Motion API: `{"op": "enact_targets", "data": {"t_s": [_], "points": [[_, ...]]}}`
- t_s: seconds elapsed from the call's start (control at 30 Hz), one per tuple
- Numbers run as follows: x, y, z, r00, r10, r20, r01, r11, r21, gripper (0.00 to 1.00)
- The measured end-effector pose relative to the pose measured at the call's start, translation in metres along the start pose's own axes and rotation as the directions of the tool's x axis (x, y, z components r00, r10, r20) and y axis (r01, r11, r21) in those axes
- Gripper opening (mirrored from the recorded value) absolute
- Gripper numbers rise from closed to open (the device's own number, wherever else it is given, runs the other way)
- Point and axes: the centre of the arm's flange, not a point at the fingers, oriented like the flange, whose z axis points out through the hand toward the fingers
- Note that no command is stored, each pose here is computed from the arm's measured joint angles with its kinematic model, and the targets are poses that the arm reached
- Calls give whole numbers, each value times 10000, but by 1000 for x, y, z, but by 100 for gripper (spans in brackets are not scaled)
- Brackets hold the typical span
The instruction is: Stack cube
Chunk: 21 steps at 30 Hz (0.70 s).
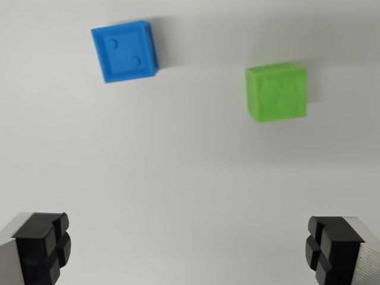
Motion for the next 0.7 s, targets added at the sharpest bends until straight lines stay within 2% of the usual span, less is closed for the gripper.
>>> {"op": "enact_targets", "data": {"t_s": [0.53, 0.7], "points": [[0, 0, 1, 10000, -18, 5, 18, 10000, -6, 100], [3, 1, 5, 10000, -66, -3, 66, 10000, -1, 100]]}}
